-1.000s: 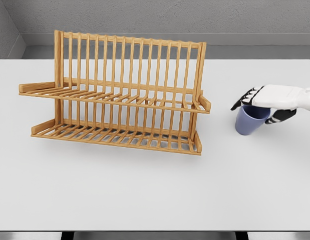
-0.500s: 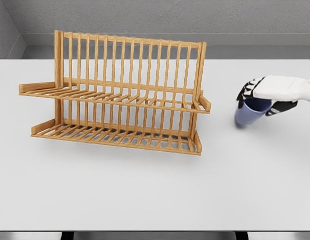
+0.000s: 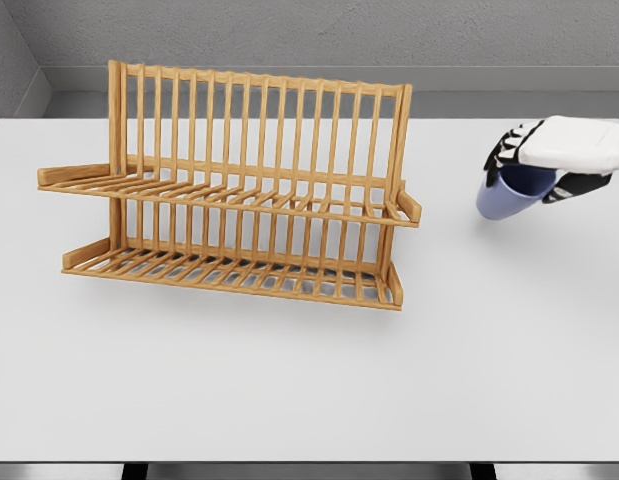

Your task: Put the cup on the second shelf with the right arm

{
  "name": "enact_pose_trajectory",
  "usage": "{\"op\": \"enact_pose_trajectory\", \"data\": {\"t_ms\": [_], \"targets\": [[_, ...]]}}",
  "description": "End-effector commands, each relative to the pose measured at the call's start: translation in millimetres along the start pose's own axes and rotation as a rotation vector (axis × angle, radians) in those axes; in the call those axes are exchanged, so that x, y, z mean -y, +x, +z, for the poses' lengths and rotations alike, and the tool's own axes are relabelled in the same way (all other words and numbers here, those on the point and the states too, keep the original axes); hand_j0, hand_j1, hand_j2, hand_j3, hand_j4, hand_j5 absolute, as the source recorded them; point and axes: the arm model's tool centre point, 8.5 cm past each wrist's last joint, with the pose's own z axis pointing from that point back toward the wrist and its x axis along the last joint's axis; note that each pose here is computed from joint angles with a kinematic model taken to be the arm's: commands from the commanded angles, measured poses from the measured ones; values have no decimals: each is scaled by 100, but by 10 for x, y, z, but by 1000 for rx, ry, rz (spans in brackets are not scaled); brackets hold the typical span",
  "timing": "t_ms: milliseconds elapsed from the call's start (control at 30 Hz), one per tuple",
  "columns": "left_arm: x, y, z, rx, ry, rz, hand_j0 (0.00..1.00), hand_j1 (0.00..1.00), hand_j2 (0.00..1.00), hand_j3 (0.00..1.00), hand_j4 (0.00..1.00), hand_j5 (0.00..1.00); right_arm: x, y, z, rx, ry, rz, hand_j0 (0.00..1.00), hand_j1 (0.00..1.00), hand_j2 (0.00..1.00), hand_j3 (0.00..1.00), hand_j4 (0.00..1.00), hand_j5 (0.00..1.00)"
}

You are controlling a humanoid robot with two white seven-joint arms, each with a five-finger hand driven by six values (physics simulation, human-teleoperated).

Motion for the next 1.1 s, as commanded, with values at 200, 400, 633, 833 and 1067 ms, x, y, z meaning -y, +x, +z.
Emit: {"op": "enact_pose_trajectory", "data": {"t_ms": [200, 400, 633, 833, 1067], "targets": [[0, 0, 0, -1, 0, 1, 100, 100, 100, 100, 100, 100, 295, 187, 97, 29, -62, 78, 57, 57, 57, 57, 57, 57], [0, 2, 0, 1, 0, 0, 100, 100, 100, 100, 100, 100, 451, 286, 160, 41, -98, 122, 57, 57, 57, 57, 57, 57], [-1, -3, 0, -1, 0, 1, 100, 100, 100, 100, 100, 100, 586, 549, 121, 102, -119, 192, 57, 57, 57, 57, 57, 57], [0, 2, 0, 1, 0, 0, 100, 100, 100, 100, 100, 100, 761, 627, 164, 109, -145, 241, 57, 57, 57, 57, 57, 57], [0, 2, 0, 1, 0, 0, 100, 100, 100, 100, 100, 100, 820, 772, 162, 140, -153, 278, 57, 57, 57, 57, 57, 57]]}}
